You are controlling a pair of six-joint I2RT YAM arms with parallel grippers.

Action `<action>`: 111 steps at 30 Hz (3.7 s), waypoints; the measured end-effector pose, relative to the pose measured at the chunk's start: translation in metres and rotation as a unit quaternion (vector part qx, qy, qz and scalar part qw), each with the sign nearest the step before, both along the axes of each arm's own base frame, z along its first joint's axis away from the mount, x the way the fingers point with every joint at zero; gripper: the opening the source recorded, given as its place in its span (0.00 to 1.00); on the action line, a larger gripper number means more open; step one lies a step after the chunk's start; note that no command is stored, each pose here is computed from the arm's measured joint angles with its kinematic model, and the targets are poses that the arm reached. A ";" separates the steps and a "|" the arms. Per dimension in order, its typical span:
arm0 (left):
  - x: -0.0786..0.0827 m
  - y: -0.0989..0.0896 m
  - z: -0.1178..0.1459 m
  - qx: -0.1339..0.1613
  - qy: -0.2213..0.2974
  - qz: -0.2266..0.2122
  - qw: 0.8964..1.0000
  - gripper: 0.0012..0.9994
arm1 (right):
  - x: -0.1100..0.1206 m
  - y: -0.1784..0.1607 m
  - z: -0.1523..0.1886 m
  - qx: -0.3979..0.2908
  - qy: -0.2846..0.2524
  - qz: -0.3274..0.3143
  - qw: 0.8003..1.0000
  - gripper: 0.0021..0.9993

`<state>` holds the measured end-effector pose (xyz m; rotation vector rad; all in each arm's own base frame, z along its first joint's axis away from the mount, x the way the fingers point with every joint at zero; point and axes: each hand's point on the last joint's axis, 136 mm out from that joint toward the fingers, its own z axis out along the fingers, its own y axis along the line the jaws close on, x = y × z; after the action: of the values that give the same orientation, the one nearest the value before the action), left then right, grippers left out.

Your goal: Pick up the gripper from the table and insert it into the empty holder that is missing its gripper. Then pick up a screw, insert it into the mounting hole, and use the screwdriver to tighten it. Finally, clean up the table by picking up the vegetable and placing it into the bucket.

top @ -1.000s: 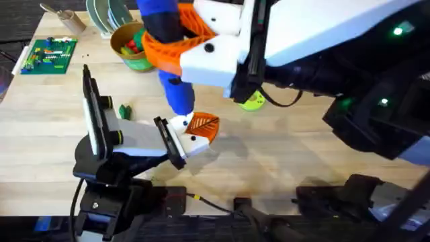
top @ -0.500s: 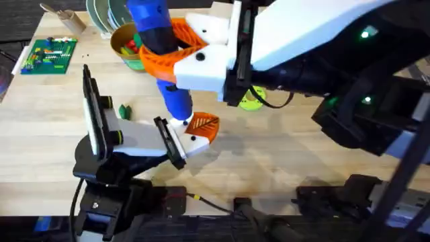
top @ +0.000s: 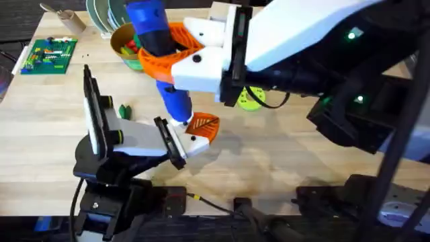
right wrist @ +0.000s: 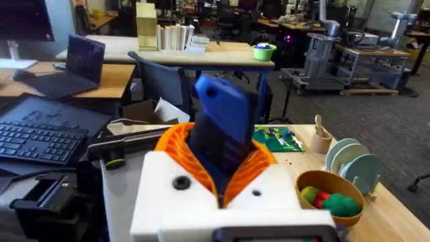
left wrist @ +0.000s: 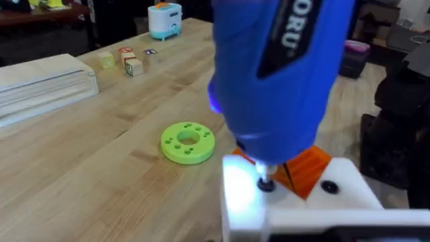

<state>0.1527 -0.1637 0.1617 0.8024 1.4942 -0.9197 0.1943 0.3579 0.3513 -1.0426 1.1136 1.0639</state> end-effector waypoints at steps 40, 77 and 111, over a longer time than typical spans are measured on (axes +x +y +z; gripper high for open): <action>0.001 0.001 0.001 -0.002 0.000 0.004 1.000 0.00 | 0.228 -0.259 -0.199 -0.544 -0.158 -0.393 0.724 0.02; 0.001 0.001 0.001 0.000 -0.001 0.003 1.000 0.84 | 0.192 -0.249 -0.168 -0.434 0.008 -0.469 0.769 0.98; 0.007 0.167 0.104 0.256 0.329 0.485 0.769 0.99 | 0.183 -0.203 -0.121 -0.213 0.134 -0.502 0.827 0.98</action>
<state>0.1601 0.0036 0.2657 -0.0760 2.4654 0.0662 0.3774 0.1546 0.2308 -0.4626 1.8831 0.0868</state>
